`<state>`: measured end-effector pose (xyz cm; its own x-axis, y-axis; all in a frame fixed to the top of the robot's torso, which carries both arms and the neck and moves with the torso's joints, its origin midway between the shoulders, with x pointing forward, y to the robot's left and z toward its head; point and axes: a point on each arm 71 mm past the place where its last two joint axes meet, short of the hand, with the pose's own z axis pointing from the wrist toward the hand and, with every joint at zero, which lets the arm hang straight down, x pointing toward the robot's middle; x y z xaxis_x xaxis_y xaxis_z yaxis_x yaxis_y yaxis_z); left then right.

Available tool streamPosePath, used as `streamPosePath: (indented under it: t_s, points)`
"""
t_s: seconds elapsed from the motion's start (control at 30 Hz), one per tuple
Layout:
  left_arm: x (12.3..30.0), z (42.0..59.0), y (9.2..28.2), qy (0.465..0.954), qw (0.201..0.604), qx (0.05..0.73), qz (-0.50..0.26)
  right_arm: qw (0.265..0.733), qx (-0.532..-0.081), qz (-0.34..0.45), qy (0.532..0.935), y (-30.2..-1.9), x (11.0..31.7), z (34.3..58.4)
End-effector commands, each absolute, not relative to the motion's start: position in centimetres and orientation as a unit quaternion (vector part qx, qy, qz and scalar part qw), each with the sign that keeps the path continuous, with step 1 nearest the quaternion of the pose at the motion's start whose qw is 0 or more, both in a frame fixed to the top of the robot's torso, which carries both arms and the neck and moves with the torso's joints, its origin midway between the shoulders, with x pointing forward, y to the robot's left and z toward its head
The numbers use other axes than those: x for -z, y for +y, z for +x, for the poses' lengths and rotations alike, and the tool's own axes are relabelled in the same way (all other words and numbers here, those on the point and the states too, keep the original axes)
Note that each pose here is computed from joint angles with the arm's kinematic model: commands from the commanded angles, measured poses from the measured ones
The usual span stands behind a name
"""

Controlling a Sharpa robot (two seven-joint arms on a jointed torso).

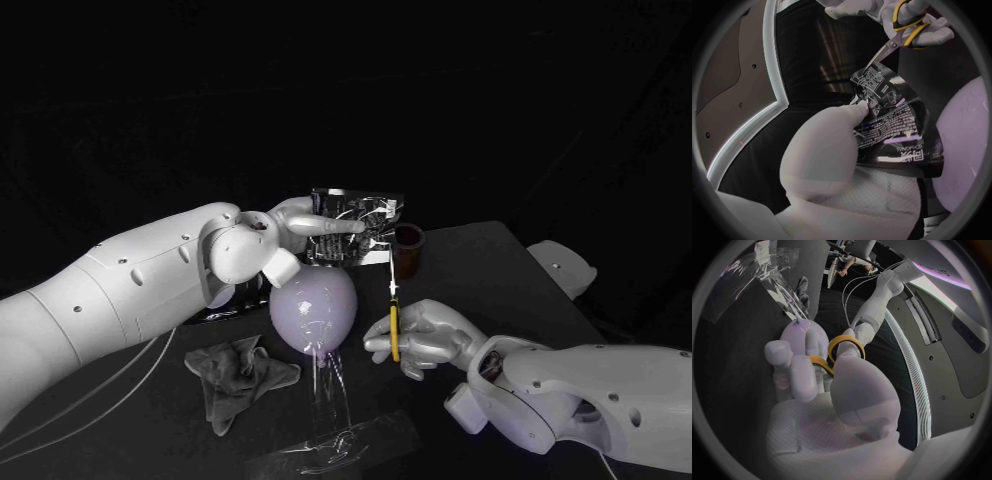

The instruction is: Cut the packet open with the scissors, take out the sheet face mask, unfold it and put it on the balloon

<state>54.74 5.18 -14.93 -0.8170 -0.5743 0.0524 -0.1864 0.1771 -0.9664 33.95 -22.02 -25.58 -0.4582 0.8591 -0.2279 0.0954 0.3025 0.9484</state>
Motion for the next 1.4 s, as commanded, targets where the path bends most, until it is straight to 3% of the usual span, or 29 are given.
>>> streamPosePath:
  t_s: [0.03, 0.9, 1.4]
  points:
    - [14.74, 54.82, 5.08, 0.746, 0.173, 0.592, -0.252, 0.395, -0.487, 0.328, 0.707, -21.94, 25.48, 33.95]
    - [14.75, 54.66, 5.03, 0.749, 0.169, 0.59, -0.249, 0.41, -0.491, 0.341, 0.689, -22.14, 25.31, 34.19]
    - [14.45, 54.42, 4.8, 0.748, 0.196, 0.596, -0.217, 0.402, -0.493, 0.342, 0.692, -21.91, 25.29, 34.04]
